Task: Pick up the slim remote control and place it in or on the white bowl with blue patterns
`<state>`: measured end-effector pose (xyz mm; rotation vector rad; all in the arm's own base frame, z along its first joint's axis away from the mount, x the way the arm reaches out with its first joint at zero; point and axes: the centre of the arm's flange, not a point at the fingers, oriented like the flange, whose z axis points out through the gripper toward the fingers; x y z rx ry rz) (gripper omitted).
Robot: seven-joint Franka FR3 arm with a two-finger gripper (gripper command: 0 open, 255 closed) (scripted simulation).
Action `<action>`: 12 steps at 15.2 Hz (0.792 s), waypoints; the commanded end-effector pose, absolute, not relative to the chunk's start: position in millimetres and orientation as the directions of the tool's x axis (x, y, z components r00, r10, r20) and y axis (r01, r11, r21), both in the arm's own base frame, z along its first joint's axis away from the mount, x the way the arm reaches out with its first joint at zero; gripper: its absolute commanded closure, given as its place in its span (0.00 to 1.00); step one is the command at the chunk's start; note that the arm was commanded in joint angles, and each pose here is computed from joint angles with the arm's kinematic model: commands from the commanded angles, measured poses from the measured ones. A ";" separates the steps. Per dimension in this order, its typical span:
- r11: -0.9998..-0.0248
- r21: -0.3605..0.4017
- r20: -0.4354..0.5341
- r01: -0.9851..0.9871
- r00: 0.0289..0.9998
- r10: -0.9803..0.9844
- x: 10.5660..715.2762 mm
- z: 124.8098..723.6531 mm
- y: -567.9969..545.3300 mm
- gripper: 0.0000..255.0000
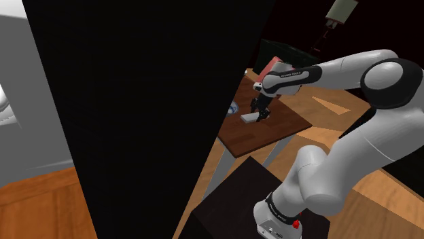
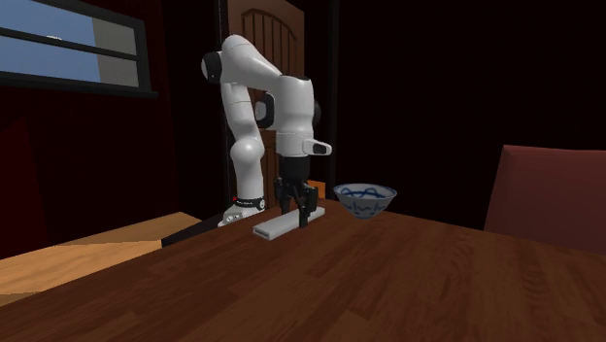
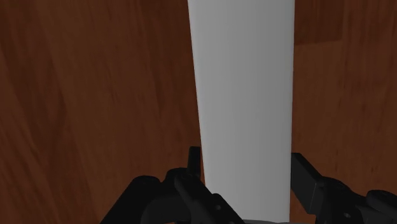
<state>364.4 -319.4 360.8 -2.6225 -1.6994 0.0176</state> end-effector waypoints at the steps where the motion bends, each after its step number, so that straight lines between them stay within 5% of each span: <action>1: -0.409 -0.020 -0.001 0.912 0.409 0.913 364.2 372.1 -319.0 1.00; 12: -0.409 -0.020 -0.001 0.912 0.409 0.913 364.2 430.2 -319.0 1.00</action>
